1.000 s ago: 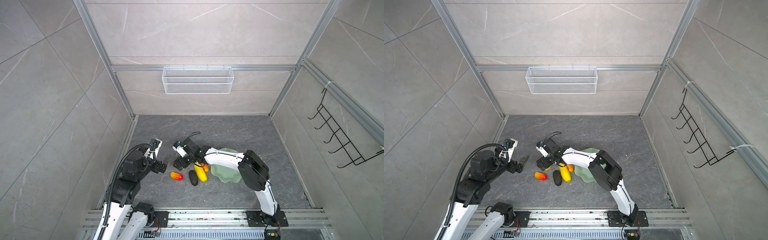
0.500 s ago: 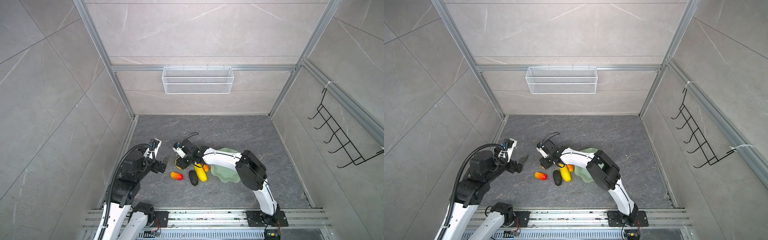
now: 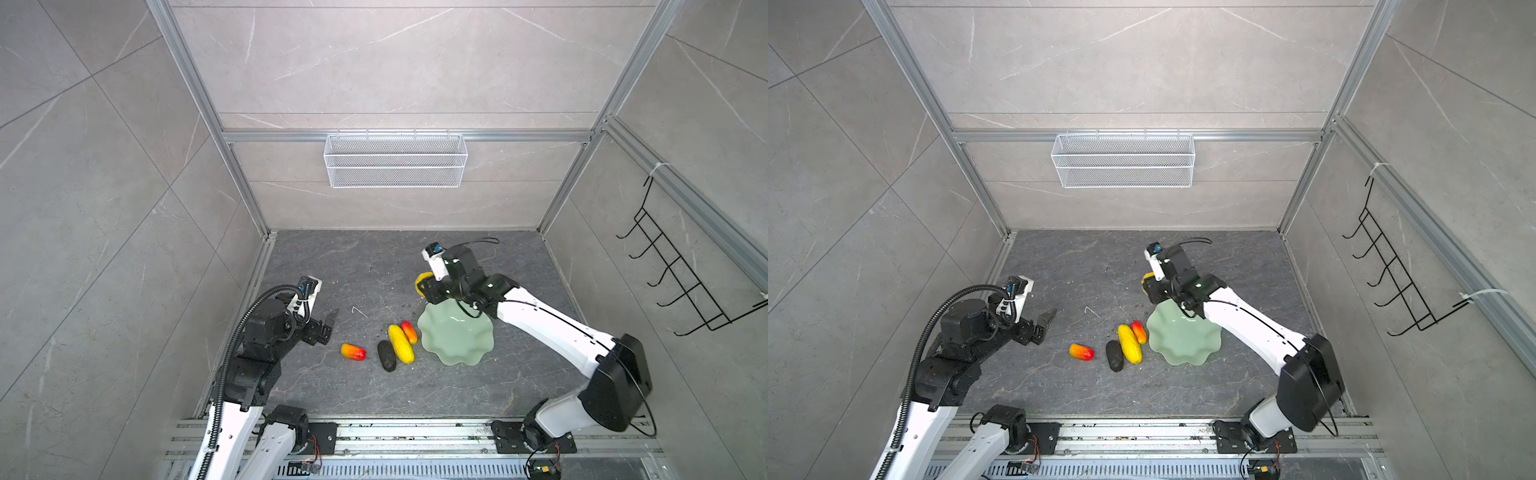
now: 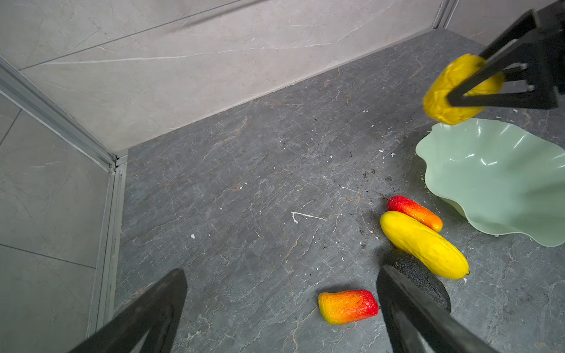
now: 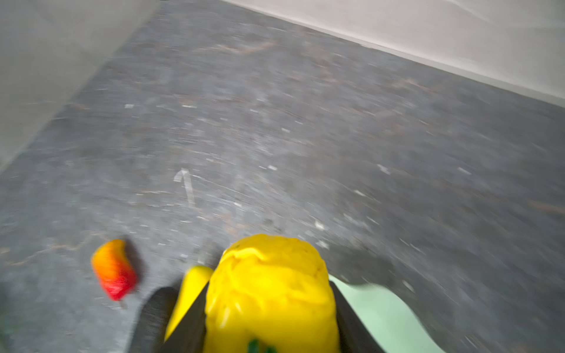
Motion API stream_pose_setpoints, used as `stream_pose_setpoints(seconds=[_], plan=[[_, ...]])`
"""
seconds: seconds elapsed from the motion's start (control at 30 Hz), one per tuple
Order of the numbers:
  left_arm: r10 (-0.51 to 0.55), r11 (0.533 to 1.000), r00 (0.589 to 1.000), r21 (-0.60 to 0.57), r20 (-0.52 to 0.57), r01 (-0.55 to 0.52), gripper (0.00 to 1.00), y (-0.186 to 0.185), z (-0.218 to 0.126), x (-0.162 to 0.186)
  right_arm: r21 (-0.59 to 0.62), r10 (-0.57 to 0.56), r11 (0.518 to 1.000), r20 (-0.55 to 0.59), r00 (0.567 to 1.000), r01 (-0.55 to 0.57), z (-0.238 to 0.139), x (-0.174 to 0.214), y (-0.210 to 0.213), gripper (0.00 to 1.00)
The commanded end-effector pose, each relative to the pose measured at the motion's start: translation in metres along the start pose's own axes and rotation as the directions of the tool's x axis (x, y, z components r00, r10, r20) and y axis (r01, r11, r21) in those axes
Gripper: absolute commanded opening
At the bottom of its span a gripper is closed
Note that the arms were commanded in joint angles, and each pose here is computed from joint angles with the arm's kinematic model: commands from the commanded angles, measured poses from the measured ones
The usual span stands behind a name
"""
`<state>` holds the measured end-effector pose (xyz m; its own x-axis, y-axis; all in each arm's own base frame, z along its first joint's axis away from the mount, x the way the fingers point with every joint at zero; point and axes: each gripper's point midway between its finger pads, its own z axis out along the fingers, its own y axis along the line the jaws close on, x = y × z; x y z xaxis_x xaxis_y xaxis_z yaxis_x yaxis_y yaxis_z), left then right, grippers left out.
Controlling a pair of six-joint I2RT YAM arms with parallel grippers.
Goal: Place and organize the fake fruits in the fruit bowl
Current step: 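Carry the yellow pepper into the green bowl and open the right gripper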
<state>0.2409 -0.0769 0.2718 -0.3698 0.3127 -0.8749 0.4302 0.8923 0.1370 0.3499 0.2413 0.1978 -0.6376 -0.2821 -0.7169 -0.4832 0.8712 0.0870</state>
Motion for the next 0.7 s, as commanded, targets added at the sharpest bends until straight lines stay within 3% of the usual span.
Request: stream_pose_setpoints(seconds=[0.0,0.2,0.67], plan=[[-0.025,1.000,0.999,0.018,0.041,0.025,1.00,0.000,-0.006,-0.016,0.124,0.017,0.992,-0.189,0.982,0.006,0.005,0.065,-0.036,0.45],[-0.045,0.999,0.999,0.022,0.028,0.045,1.00,0.003,-0.001,-0.014,0.164,0.157,0.980,-0.253,0.955,-0.117,0.018,0.104,-0.067,0.45],[-0.060,0.998,0.998,0.021,0.022,0.059,1.00,0.006,0.002,-0.013,0.140,0.216,0.974,-0.321,0.922,-0.179,0.065,0.140,-0.064,0.48]])
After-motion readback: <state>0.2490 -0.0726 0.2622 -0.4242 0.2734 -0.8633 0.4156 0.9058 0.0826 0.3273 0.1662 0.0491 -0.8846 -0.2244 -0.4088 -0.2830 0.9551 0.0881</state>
